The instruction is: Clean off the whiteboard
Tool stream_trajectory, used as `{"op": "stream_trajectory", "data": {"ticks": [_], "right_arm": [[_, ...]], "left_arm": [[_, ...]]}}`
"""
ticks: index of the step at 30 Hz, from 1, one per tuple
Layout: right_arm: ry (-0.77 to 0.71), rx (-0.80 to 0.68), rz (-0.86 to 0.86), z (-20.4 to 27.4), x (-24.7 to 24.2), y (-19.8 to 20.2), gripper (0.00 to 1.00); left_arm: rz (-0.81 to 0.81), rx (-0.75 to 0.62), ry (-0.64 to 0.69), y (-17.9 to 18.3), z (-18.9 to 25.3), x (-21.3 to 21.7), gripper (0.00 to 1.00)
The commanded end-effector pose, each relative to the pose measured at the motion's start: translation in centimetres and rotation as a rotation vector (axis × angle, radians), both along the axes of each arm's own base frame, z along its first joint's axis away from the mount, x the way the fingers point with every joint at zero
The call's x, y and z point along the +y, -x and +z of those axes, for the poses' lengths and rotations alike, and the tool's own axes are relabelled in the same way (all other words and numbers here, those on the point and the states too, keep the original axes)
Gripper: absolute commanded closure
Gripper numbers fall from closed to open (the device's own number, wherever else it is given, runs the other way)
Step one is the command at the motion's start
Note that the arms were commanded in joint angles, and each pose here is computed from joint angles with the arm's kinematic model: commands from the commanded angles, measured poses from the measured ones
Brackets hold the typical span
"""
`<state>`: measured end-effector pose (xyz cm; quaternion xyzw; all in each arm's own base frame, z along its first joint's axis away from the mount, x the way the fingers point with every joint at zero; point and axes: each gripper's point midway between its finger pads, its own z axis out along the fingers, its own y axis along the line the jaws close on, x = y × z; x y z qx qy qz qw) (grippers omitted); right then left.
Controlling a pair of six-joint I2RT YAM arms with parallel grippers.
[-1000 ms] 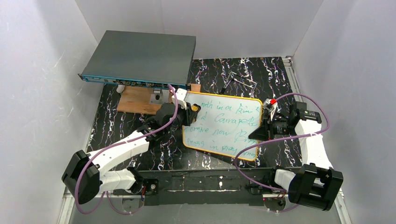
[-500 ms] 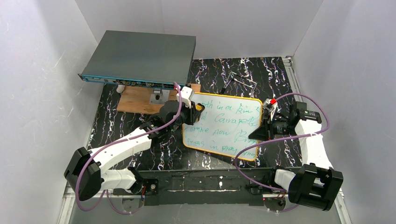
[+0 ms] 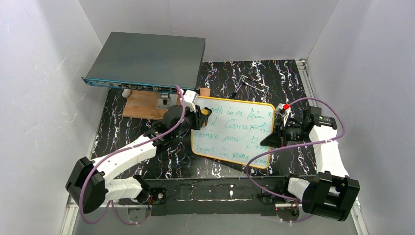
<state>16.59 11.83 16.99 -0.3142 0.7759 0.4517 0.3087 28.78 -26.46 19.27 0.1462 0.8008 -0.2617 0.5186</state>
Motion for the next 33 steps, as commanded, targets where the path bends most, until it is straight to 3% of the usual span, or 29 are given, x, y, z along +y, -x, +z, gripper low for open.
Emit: {"op": "stream_trajectory", "data": {"ticks": [1,16,33], "right_arm": [[0.177,-0.123,0.061,-2.2,-1.7,-0.9,0.99],[0.174,-0.124,0.062,-2.2,-1.6,-0.9,0.99],[0.174,-0.133,0.061,-2.0,-1.6,-0.8,0.99]], "left_arm": [[0.005,0.033,-0.003,0.5,-1.5,0.8,1.00],[-0.097,0.020,-0.005,2.1,-1.6,-1.8,1.00],[0.052,-0.102,-0.073,-1.3,3.3,-0.5,1.00]]}}
